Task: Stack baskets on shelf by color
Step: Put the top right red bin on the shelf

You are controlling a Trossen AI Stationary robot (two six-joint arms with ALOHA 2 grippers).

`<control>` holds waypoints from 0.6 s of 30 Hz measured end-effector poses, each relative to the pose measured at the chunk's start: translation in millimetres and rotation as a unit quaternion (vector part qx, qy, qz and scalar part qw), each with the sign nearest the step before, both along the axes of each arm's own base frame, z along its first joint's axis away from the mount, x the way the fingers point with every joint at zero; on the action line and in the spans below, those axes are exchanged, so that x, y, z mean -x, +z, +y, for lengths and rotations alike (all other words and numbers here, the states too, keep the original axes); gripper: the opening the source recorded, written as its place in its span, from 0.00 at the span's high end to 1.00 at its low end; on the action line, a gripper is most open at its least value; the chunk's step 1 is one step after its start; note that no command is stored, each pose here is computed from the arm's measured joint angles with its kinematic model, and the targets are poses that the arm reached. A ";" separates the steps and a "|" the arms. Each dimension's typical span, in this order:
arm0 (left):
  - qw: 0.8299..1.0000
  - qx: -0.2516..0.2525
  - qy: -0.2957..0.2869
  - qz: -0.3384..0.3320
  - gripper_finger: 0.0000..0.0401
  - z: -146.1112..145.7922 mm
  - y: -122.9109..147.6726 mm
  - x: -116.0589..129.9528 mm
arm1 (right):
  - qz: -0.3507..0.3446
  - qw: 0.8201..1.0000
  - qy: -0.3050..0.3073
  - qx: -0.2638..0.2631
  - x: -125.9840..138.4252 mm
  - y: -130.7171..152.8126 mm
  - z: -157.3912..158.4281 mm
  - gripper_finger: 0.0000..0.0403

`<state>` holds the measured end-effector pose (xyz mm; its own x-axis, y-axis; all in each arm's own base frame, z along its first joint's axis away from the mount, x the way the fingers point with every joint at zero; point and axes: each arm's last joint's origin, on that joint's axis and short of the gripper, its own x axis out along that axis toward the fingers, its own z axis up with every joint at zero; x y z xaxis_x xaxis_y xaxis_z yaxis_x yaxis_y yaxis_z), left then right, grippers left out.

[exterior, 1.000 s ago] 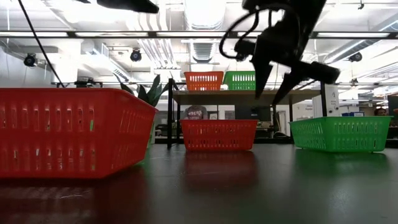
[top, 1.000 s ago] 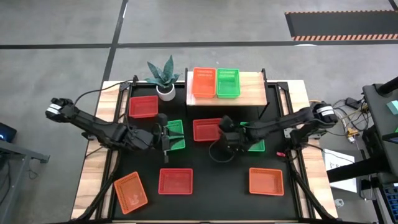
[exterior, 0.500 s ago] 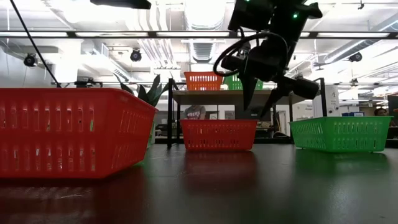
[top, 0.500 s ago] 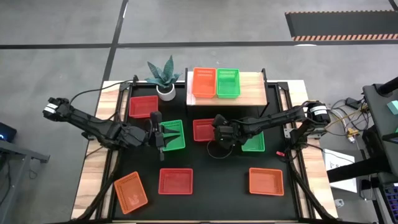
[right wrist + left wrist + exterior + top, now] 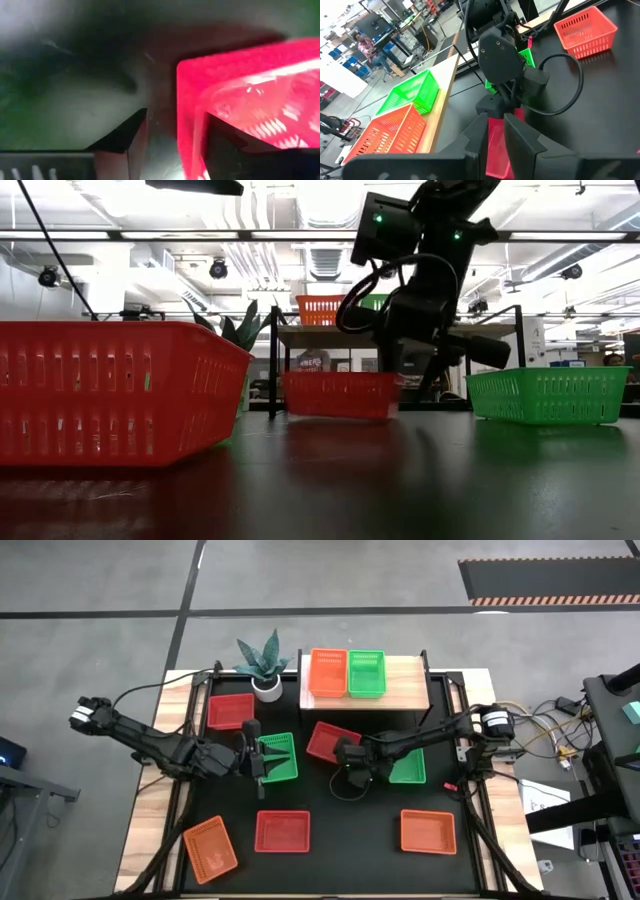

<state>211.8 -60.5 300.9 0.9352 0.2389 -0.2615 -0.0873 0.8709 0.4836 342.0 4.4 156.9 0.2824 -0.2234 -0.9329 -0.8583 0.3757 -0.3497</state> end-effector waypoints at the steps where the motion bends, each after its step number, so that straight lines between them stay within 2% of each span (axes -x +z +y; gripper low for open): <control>1: 1.000 0.000 0.000 0.000 0.89 0.0 0.0 0.0 | -0.003 1.000 -0.002 -0.004 -0.3 0.4 0.5 0.65; 6: 1.000 0.000 0.000 0.000 0.89 0.0 0.1 0.0 | -0.031 0.999 -0.035 -0.018 -2.1 5.3 1.4 0.72; 11: 1.000 0.001 0.000 -0.002 0.89 -0.1 0.4 -0.3 | -0.052 0.993 -0.064 -0.083 -5.4 5.3 7.2 0.84; 15: 1.000 0.002 0.000 -0.006 0.89 -0.2 1.1 -0.7 | -0.055 0.991 -0.086 -0.092 -5.4 4.7 10.2 0.96; 18: 1.000 0.004 0.000 -0.012 0.89 -0.3 2.2 -1.0 | -0.064 0.986 -0.119 -0.102 -5.2 6.0 12.6 0.97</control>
